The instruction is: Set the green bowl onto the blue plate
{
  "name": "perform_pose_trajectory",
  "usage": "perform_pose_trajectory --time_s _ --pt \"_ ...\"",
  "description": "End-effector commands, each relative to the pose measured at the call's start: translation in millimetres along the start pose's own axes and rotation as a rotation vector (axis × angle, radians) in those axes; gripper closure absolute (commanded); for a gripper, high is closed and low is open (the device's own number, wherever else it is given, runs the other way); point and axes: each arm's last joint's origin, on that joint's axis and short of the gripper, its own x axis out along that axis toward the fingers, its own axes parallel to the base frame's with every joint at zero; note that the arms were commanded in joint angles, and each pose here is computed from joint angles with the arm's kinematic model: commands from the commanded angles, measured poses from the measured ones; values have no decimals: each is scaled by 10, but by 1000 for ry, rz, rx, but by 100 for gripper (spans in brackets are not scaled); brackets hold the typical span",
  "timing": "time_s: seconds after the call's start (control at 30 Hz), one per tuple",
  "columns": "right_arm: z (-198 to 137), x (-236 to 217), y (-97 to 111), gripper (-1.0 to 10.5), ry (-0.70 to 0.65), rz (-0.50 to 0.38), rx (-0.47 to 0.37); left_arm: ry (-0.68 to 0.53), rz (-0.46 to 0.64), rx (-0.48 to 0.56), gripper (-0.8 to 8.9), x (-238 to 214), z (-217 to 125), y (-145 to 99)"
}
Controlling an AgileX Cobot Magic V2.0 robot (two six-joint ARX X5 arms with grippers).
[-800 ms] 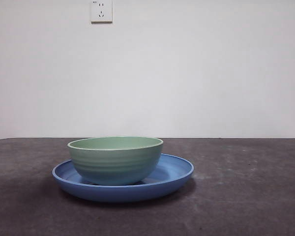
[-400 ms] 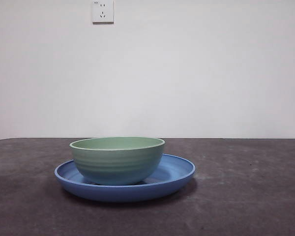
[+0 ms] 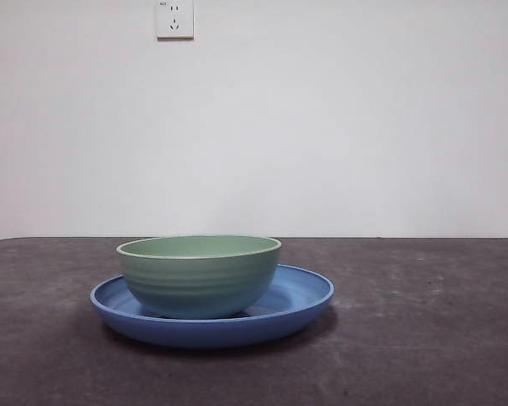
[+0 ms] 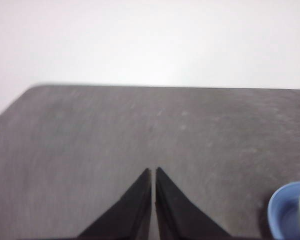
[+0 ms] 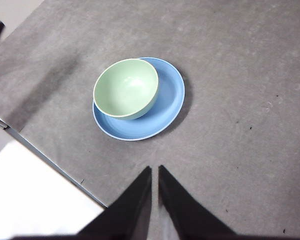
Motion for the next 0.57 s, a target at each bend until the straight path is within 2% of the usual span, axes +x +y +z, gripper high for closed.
perform_pose_trajectory --time_s 0.03,0.23,0.57 --pt "31 -25 16 929 -16 5 -20 22 13 -115 793 19 -194 23" --pt "31 -25 16 929 -16 5 -20 59 25 -132 793 37 -424 42" --pt "31 -25 16 929 -16 5 -20 129 56 -74 793 -5 -504 52"
